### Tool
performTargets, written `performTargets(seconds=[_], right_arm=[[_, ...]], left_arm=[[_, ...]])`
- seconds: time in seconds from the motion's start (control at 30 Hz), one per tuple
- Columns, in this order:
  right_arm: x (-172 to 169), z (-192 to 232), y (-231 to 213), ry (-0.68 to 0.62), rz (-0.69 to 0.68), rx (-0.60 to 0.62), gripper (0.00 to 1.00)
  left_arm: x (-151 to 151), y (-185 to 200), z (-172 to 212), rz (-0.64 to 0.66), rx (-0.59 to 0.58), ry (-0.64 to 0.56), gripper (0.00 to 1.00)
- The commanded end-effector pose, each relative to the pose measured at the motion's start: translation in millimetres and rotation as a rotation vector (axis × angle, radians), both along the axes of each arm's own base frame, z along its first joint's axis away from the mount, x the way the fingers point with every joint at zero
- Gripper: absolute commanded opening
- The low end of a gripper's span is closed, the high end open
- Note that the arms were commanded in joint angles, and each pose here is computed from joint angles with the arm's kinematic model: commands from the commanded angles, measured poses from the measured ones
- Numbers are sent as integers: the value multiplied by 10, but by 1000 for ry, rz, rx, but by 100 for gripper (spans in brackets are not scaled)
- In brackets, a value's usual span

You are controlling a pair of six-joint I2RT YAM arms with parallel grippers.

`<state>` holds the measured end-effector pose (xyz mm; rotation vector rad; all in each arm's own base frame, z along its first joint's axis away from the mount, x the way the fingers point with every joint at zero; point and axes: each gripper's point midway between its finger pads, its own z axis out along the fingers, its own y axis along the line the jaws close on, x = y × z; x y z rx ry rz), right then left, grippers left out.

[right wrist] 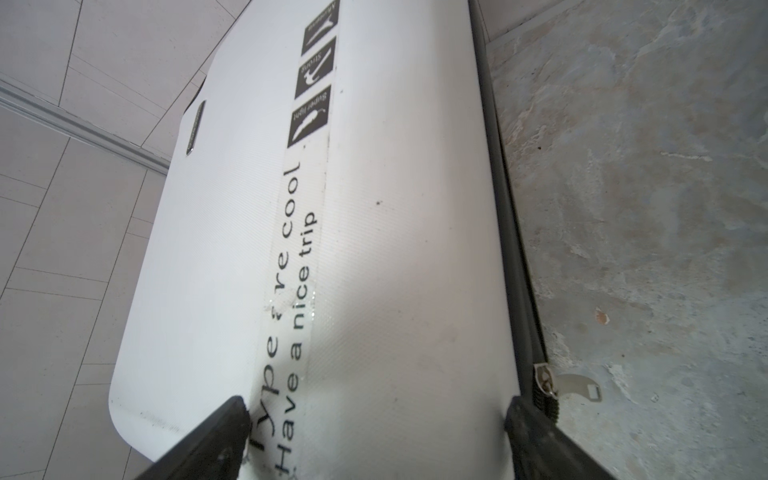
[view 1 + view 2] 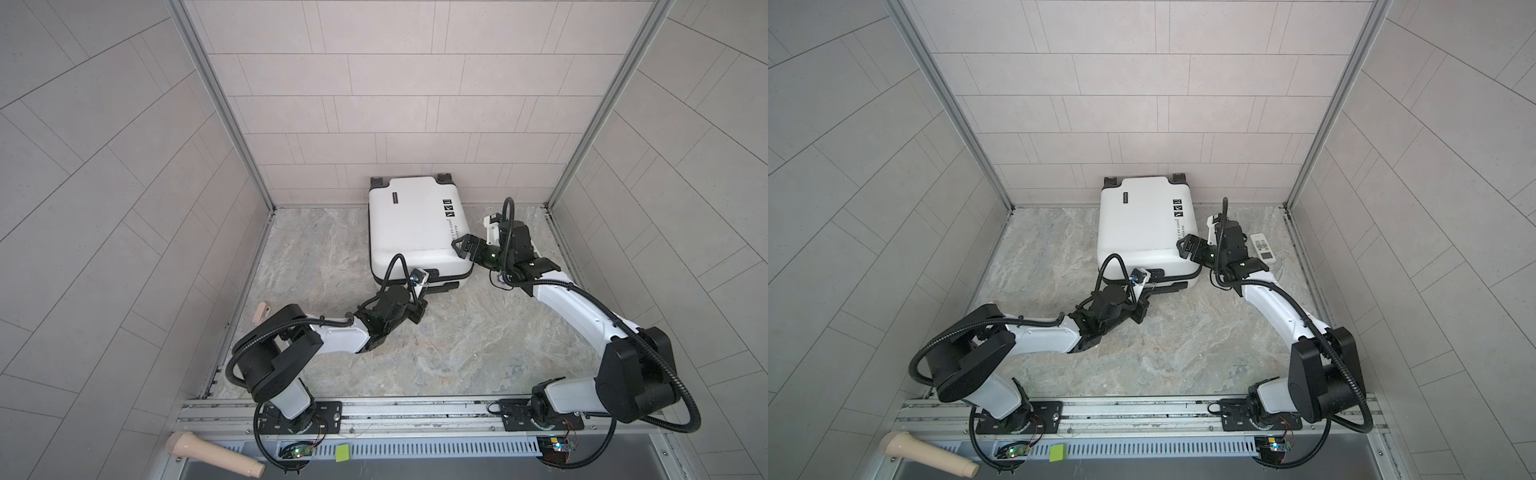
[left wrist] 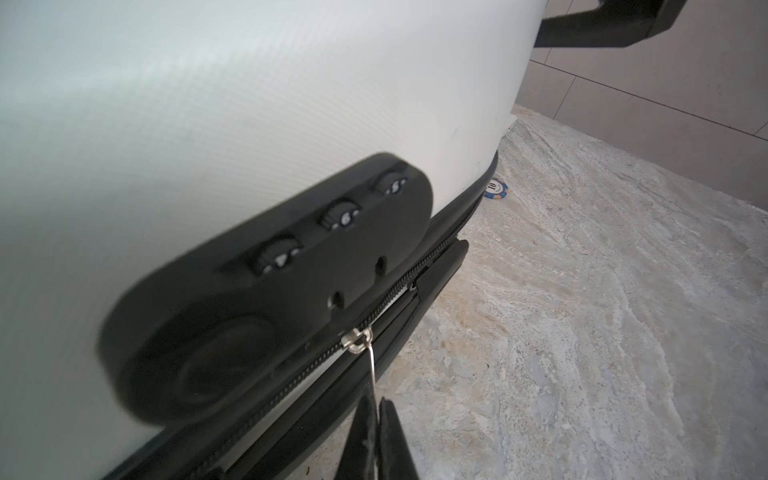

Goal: Pack the luggage

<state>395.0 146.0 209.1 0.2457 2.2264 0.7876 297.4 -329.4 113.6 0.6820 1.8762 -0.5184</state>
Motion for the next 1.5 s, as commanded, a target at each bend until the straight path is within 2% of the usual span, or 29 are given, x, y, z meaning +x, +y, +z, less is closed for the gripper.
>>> performTargets(seconds=[0.0,0.33,0.53,0.73,0.97,1.07,1.47], right_arm=[[-243,-213,19,117,69,-12,99],[-33,-115,-125,101,40,122,100],[119,-93,-476,107,-60,191,100],[177,-432,-905,215,-176,164,80],[352,-827,-963,326,-164,124,58],[423,-877,-942,333,-159,124,54],[446,-1119,-683,401,-91,37,56]], left_arm=[[-322,-402,149,-187,-69,-4,0],[-327,-498,147,-195,-70,-13,0],[-342,-525,147,-199,-74,-13,0],[-351,-533,145,-201,-78,-13,0],[-360,-558,167,-207,-80,-19,0],[-367,-567,179,-209,-81,-22,0],[-383,-631,192,-223,-78,-24,0]])
